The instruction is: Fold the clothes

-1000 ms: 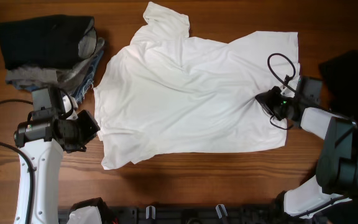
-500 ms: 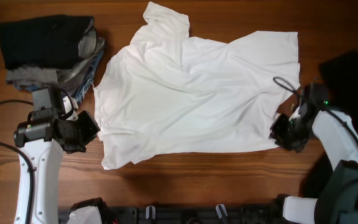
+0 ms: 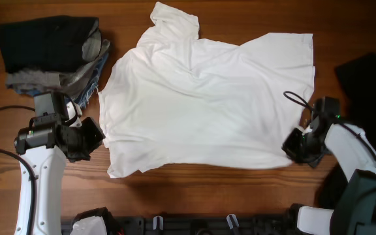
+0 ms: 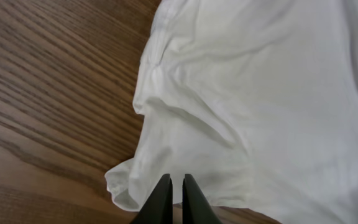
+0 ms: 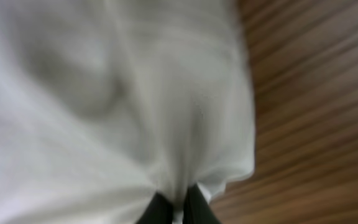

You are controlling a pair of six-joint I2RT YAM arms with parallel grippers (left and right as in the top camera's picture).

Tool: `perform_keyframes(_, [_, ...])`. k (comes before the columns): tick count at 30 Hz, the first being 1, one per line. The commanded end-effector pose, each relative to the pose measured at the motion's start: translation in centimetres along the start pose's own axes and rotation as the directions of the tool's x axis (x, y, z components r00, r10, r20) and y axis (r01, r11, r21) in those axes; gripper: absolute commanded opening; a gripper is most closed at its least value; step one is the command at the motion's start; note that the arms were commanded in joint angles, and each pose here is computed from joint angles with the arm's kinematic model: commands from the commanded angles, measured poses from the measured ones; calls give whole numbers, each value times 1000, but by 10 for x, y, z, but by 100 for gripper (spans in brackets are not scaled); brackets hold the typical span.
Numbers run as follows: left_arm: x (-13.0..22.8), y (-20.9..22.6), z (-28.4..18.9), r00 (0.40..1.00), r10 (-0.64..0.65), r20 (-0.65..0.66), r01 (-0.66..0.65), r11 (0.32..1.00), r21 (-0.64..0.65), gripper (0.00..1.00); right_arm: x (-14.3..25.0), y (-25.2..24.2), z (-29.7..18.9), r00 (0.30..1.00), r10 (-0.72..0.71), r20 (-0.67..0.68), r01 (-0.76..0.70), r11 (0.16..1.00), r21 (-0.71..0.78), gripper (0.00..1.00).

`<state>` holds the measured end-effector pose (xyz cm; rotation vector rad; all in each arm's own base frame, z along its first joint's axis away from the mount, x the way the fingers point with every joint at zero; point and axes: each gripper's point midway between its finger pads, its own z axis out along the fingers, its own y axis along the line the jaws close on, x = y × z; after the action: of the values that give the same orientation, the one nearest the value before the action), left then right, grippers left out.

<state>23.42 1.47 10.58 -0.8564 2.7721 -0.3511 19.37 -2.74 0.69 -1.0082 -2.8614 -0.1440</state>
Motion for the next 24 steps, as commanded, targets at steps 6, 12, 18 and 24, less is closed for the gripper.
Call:
perform_keyframes(6, [8,4,-1,1000,17,-20,-18,1000,-16,40,-24,7,-91,988,40,147,-40,999,-3,4])
perform_keyframes(12, [52,-5,41,979,-50,-198,76,989,129,61,-26,8,-91,987,30,156,-29,1000,-5,4])
perform_keyframes(18, [68,-2,74,965,-47,-259,92,982,163,50,-31,13,-92,985,25,173,-21,999,-30,4])
perform_keyframes(24, [100,-17,95,921,52,-385,17,985,174,18,-33,14,-92,983,19,180,-13,999,-32,4])
